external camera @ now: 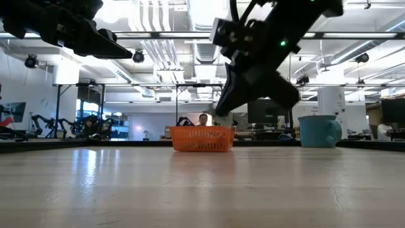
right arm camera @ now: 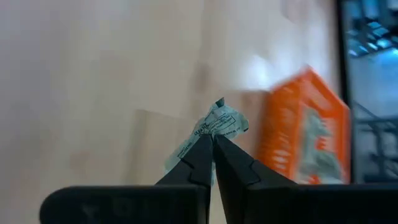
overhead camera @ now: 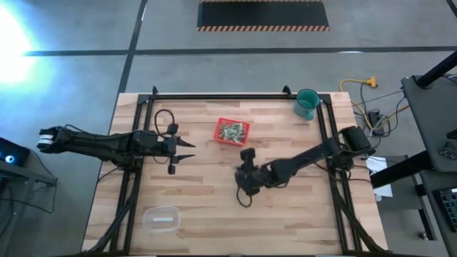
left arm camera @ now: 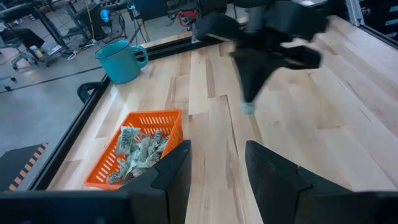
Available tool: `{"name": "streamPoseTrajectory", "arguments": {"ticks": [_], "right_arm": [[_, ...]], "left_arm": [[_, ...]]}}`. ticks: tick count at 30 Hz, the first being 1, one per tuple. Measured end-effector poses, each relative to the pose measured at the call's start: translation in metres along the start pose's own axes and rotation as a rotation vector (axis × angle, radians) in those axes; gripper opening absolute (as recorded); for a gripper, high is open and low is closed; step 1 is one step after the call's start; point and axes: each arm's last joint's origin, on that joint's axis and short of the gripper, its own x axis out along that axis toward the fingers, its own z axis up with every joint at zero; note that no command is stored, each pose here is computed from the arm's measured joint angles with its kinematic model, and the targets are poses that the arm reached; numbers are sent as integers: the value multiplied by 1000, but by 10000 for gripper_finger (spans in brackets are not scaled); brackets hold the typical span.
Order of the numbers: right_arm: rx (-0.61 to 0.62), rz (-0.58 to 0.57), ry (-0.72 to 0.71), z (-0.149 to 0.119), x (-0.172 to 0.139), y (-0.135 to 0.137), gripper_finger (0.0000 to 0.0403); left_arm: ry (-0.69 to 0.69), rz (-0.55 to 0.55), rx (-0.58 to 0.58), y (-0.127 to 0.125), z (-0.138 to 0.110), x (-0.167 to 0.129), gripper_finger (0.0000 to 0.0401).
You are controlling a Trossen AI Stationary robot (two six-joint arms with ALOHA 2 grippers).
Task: Pick and place items into bin
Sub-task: Put the stevia packet into the orange bin
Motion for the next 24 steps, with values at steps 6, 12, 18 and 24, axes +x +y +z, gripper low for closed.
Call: {"name": "streamPoseTrajectory", "arguments": {"ticks": [6,12,18,24], "right_arm": [[74,-106,33,-12,11,-38,8],[146,-190,-16,-24,23,-74,8],[210,-241,-38,-34,35,-101,8],[245,-209,-27,-46,43,-110,8]], "left_arm": [[-1,0,0,0,0,0,135],[-6,1,-1,0,1,0,135],[-10,2,-2,0,1,0,135],[-11,2,-24,0,1,0,135]]}}
